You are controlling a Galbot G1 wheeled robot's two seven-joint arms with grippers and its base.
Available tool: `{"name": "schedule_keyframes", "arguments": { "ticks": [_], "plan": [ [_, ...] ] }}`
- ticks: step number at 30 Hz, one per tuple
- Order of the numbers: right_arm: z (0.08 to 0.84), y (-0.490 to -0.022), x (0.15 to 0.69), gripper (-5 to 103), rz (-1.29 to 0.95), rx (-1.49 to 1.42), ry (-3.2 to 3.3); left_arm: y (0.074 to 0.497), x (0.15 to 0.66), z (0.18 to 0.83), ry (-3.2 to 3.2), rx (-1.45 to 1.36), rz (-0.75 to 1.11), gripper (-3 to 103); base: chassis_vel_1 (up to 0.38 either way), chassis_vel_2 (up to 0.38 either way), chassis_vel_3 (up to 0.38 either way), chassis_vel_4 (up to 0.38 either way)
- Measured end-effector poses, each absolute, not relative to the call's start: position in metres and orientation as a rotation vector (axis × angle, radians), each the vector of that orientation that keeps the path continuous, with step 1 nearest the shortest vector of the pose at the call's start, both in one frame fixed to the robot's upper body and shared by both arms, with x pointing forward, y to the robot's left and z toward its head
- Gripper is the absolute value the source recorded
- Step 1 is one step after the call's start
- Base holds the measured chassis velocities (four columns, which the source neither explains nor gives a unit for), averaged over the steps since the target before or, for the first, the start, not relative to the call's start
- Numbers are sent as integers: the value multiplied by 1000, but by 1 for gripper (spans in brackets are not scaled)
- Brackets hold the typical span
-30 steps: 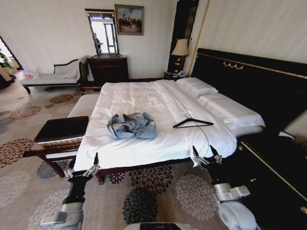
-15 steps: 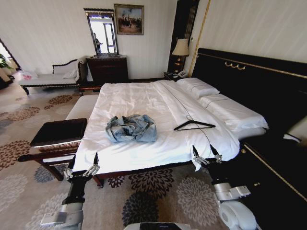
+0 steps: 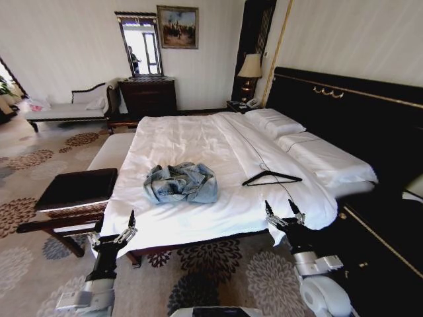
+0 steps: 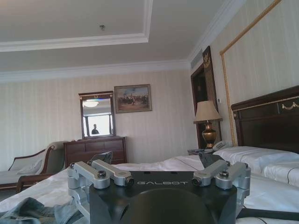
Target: Pick up the clothes from the bed and hang them on the clothes hanger.
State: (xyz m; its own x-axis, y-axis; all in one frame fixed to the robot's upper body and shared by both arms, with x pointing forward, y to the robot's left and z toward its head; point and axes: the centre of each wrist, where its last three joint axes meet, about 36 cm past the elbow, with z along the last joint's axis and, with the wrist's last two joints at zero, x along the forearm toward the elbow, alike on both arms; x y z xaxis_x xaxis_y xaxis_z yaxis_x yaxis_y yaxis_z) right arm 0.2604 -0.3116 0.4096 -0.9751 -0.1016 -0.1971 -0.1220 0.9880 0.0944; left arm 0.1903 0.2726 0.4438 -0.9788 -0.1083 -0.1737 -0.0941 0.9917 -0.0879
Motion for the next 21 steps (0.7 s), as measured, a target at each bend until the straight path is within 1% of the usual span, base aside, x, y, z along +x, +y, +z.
{"name": "schedule_keyframes", "arguments": {
  "ticks": [21],
  "plan": [
    [406,-309,259,100,163,-182,2940,275,189,444,2957,-150,-107,100,-114,120,114,-109]
  ]
}}
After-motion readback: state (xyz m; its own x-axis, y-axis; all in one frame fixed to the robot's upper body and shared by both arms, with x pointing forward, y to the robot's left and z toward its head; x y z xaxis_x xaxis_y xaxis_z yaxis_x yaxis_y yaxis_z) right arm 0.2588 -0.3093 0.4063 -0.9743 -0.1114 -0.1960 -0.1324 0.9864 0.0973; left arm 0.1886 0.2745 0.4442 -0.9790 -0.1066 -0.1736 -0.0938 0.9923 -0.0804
